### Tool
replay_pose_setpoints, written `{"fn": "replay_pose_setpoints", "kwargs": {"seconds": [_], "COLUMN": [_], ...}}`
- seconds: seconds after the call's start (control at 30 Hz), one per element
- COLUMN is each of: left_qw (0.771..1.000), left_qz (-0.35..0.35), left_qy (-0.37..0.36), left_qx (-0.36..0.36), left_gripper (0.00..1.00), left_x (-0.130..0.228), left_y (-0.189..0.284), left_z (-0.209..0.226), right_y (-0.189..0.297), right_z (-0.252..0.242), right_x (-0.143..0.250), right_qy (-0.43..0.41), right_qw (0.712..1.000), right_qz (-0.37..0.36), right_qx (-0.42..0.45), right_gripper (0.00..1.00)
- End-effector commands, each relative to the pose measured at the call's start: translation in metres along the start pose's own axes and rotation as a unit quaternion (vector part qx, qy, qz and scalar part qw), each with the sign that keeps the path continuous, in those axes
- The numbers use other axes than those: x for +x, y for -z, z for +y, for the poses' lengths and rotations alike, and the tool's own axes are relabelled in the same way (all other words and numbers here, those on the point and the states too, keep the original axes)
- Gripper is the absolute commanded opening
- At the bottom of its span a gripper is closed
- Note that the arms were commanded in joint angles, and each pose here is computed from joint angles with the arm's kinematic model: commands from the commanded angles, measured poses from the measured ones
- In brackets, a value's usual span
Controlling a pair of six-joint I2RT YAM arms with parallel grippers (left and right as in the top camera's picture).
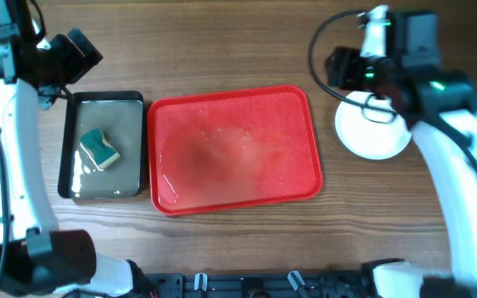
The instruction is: Clean dirty plates on tray and stack at the side
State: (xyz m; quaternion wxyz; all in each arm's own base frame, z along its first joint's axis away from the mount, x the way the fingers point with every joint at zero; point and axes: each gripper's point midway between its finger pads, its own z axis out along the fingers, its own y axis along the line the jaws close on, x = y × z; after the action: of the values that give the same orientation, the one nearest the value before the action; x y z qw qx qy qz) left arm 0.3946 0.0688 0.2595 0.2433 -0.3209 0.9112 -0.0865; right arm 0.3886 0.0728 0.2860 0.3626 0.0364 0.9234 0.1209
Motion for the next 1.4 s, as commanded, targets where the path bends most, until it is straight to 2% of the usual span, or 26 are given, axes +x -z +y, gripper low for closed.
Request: {"fn": "replay_pose_setpoints", "kwargs": {"seconds": [0.0,0.17,0.23,0.3,0.4,0.53,0.63,0.73,0.83,0.93,1.2,1.23,1.3,1.37], "left_qw": [1.000,1.000,1.000,1.000,1.000,1.000,1.000,1.000,1.000,1.000,1.000,1.000,1.000,1.000], "left_qz": [0.012,0.012,0.013,0.013,0.013,0.013,0.013,0.013,0.013,0.013,0.013,0.013,0.013,0.013], "left_qy": [0.001,0.001,0.001,0.001,0.002,0.002,0.002,0.002,0.002,0.002,0.002,0.002,0.002,0.002], "left_qx": [0.025,0.024,0.024,0.024,0.024,0.024,0.024,0.024,0.024,0.024,0.024,0.024,0.024,0.024], "left_gripper": [1.00,1.00,1.00,1.00,1.00,1.00,1.00,1.00,1.00,1.00,1.00,1.00,1.00,1.00], "left_x": [0.004,0.004,0.004,0.004,0.004,0.004,0.004,0.004,0.004,0.004,0.004,0.004,0.004,0.004], "left_y": [0.001,0.001,0.001,0.001,0.001,0.001,0.001,0.001,0.001,0.001,0.001,0.001,0.001,0.001], "left_z": [-0.010,-0.009,-0.009,-0.009,-0.009,-0.009,-0.009,-0.009,-0.009,-0.009,-0.009,-0.009,-0.009,-0.009], "right_y": [0.095,0.190,0.206,0.205,0.197,0.173,0.142,0.112,0.090,0.078,0.046,0.044,0.025,0.021], "right_z": [-0.015,-0.004,-0.003,-0.012,-0.021,-0.012,-0.009,-0.013,-0.025,-0.033,-0.047,-0.046,-0.046,-0.047], "right_x": [-0.031,-0.023,-0.020,-0.006,0.000,0.001,0.028,0.066,0.107,0.130,0.158,0.160,0.178,0.181], "right_qy": [-0.001,0.001,0.003,-0.001,-0.002,0.071,0.115,0.135,0.140,0.142,0.138,0.137,0.126,0.126], "right_qw": [0.990,0.974,0.970,0.974,0.976,0.969,0.950,0.919,0.902,0.893,0.890,0.893,0.916,0.920], "right_qz": [-0.128,-0.227,-0.244,-0.224,-0.208,-0.234,-0.291,-0.365,-0.403,-0.422,-0.429,-0.424,-0.372,-0.363], "right_qx": [0.055,0.020,0.016,0.037,0.059,0.033,-0.011,-0.065,-0.072,-0.067,-0.061,-0.067,-0.084,-0.080], "right_gripper": [1.00,1.00,1.00,1.00,1.00,1.00,1.00,1.00,1.00,1.00,1.00,1.00,1.00,1.00]}}
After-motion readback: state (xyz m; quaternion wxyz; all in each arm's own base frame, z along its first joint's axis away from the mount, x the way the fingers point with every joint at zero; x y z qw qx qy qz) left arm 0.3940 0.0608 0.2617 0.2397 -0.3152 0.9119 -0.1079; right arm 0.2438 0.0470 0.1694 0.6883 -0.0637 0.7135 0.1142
